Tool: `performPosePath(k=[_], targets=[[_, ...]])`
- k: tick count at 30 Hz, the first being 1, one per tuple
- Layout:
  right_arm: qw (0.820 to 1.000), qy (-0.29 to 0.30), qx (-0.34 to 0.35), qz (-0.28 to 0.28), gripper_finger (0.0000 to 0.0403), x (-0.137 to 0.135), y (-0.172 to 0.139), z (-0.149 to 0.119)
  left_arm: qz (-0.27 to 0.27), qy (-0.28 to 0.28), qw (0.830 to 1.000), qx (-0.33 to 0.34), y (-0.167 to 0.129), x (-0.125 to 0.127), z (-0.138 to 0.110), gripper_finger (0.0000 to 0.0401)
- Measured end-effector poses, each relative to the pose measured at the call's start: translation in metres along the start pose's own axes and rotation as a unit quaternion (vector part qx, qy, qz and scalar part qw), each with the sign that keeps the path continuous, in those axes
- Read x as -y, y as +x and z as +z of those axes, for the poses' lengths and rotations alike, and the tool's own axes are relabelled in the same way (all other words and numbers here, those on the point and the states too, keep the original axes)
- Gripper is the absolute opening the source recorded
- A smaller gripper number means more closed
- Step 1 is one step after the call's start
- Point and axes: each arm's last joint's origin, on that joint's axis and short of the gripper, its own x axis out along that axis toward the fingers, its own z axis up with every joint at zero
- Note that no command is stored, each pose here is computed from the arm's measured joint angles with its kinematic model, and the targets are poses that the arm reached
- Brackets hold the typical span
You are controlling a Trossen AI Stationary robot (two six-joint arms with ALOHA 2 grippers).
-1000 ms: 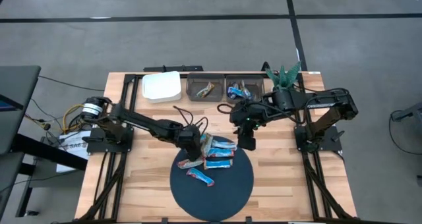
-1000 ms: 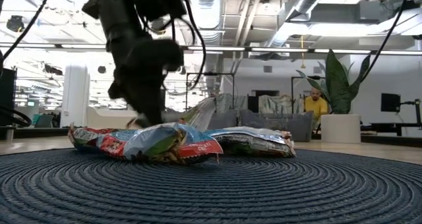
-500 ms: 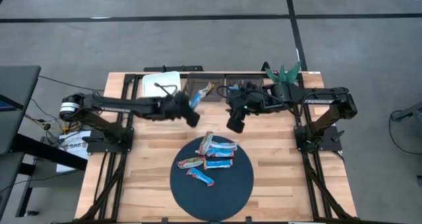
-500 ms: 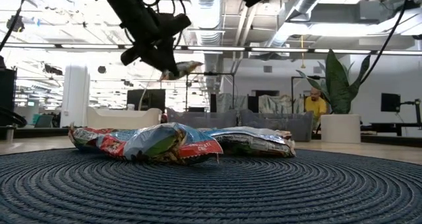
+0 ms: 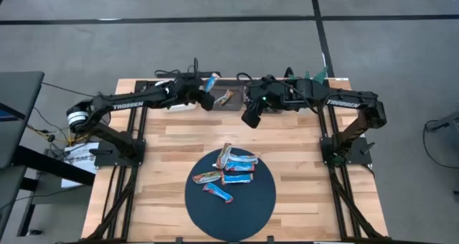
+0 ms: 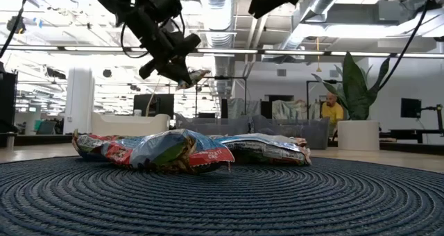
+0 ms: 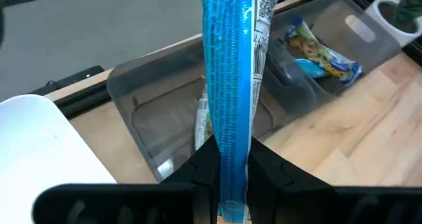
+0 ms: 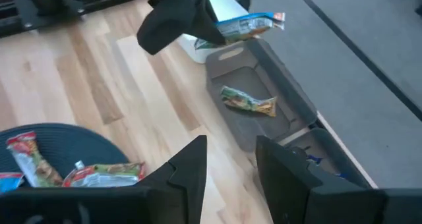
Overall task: Pick and place Granola Bars by type
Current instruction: Put the orange granola bar into the left black transparent bin
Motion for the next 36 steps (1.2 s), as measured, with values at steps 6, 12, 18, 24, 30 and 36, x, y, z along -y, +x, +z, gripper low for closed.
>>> performPosePath(k=[6,12,18,24,30,36], targets=[[1.000,0.012,-0.001,-0.011,0.0123,0.010,0.003,0.002,-0.039,-0.013,0.999,-0.006,0.022,-0.005,0.006,0.0039],[1.000,0.018,-0.002,-0.015,0.0123,0.015,0.005,0.003,-0.039,0.027,0.999,-0.008,0.046,0.008,0.025,0.0039],[1.000,0.018,-0.002,-0.015,0.0123,0.015,0.005,0.003,-0.011,0.072,0.996,-0.041,0.056,0.013,0.041,0.0039],[1.000,0.018,-0.003,-0.016,0.0123,0.015,0.005,0.003,-0.008,0.075,0.996,-0.048,0.060,0.009,0.044,0.0065],[1.000,0.018,-0.003,-0.015,0.0123,0.015,0.005,0.003,-0.010,0.057,0.997,-0.050,0.060,0.003,0.047,0.0132],[1.000,0.017,-0.004,-0.015,0.0123,0.015,0.005,0.002,-0.076,0.045,0.993,-0.080,0.060,0.009,0.044,0.0156]])
